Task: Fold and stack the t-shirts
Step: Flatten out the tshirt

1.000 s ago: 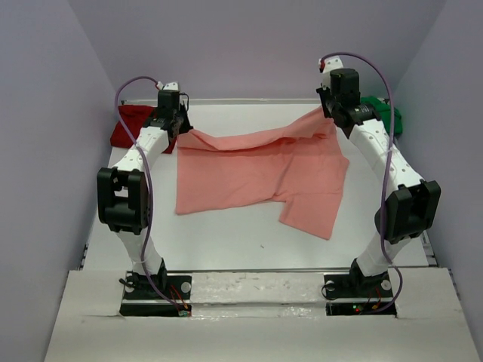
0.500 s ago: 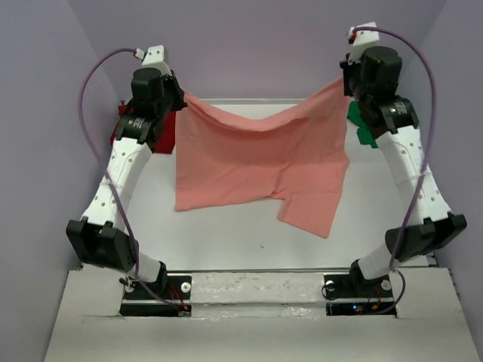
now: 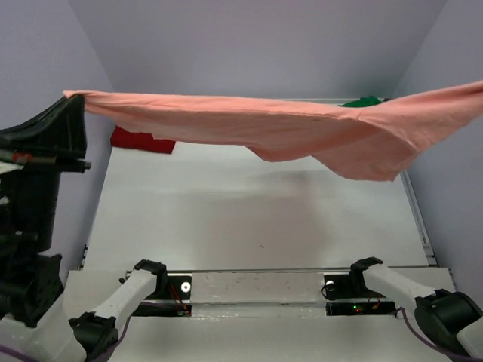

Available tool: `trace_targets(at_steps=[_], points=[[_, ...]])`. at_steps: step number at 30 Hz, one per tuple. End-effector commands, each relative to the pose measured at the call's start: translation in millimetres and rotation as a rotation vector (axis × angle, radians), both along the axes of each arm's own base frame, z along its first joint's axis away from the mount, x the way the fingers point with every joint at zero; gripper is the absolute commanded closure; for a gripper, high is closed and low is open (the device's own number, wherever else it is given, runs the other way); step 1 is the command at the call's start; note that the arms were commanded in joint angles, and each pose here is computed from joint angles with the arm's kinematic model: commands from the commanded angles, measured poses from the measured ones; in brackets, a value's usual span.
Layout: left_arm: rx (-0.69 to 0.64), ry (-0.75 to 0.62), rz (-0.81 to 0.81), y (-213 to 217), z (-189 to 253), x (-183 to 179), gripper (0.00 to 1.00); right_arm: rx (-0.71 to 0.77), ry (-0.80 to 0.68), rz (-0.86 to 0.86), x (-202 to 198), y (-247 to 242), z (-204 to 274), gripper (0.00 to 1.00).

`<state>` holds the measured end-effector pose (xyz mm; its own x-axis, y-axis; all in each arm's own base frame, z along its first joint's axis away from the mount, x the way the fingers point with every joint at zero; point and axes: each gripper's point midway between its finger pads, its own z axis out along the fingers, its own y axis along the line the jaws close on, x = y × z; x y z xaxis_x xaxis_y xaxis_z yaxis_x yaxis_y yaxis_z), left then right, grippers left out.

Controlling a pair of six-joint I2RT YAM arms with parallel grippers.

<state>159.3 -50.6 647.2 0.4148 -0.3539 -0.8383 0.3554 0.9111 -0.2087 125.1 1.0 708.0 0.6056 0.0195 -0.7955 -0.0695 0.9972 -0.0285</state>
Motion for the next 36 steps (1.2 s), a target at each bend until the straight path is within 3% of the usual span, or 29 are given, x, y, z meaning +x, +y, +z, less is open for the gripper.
trace_targets(at_steps=[1,5,8,13,14,16,17,22,23,25,31,32,36], points=[[0.039,0.04,-0.032,-3,-6,-16,1.0,-0.017,0.031,0.153,-12,23,-6,1.0],[0.025,0.029,-0.057,-6,-4,-22,1.0,-0.009,0.048,0.164,-7,26,-6,1.0],[0.03,0.052,-0.063,-10,-5,-7,1.0,-0.01,0.119,0.138,27,31,-16,1.0],[0.0,0.218,0.015,-12,-39,65,1.0,-0.035,0.264,0.028,101,35,-48,1.0],[-0.012,0.297,0.067,-10,-66,101,1.0,-0.028,0.278,-0.027,116,29,-53,1.0],[-0.027,0.394,0.098,-14,-103,137,1.0,-0.083,0.403,-0.062,165,39,-94,1.0],[-0.011,0.482,0.099,-23,-147,171,1.0,-0.095,0.432,-0.081,180,41,-107,1.0],[-0.05,0.815,0.208,-28,-303,249,1.0,-0.128,0.617,-0.112,252,52,-197,1.0],[-0.042,0.877,0.241,-28,-350,263,1.0,-0.143,0.697,-0.106,272,59,-236,1.0],[-0.053,0.948,0.261,-29,-397,277,1.0,-0.139,0.812,-0.142,296,53,-286,1.0],[0.006,1.102,0.347,-23,-482,301,1.0,-0.145,0.989,-0.112,342,65,-391,1.0],[0.02,1.176,0.37,-21,-507,302,1.0,-0.142,1.007,-0.12,346,65,-399,1.0],[0.035,1.198,0.329,-31,-514,318,1.0,-0.182,1.06,-0.136,363,62,-424,1.0]])
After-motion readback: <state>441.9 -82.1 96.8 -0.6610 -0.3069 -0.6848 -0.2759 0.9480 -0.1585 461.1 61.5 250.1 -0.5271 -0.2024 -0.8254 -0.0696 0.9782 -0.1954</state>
